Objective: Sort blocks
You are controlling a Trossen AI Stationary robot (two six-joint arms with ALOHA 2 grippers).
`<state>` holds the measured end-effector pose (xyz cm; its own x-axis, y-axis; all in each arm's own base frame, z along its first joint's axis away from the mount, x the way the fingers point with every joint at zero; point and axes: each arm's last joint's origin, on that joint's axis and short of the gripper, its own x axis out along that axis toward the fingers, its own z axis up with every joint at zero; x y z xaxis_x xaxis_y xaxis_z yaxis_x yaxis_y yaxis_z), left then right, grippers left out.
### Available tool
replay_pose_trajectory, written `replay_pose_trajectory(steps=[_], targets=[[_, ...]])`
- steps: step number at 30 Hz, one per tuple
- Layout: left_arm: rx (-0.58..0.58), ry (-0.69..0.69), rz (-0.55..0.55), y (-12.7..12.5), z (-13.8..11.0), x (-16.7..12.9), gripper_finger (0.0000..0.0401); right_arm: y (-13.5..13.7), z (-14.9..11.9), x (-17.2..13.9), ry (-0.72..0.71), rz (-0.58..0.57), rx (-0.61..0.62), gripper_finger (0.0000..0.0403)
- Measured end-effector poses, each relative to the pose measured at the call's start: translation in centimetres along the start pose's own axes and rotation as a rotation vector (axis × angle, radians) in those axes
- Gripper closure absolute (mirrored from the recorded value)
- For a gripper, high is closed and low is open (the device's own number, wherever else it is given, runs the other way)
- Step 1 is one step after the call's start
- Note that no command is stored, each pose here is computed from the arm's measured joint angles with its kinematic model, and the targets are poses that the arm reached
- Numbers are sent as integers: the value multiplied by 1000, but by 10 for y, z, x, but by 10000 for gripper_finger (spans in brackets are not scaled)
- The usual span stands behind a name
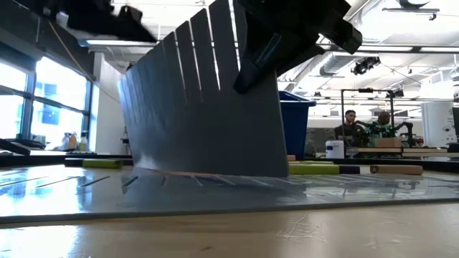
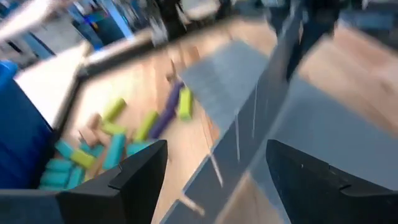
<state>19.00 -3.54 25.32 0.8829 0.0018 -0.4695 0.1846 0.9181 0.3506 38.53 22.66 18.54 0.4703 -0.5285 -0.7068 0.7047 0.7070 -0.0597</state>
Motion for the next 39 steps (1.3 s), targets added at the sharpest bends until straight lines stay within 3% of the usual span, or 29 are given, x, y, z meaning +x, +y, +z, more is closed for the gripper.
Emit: replay_pose_trajectory(steps=[4,9,13,17,24,28,39], targets=[[56,136,35,4,-8,13,144,0,1,1,8,5,-23,403],[93,165,1,5,-10,25,145,1,2,3,33,17,-28,403],[123,219,-33,2,-16,32,171,2,2,3,38,28,-46,403],[135,286,-60,-1,-23,36,236,3,3,3,40,42,-71,403],[113,333,-56,-3,-27,41,387,2,6,2,40,41,-92,402],[99,330,-18,-2,-26,38,389,-1,12,-4,40,55,-105,389],[-9,313,114,12,-24,28,401,-26,53,-40,-110,38,-159,291]])
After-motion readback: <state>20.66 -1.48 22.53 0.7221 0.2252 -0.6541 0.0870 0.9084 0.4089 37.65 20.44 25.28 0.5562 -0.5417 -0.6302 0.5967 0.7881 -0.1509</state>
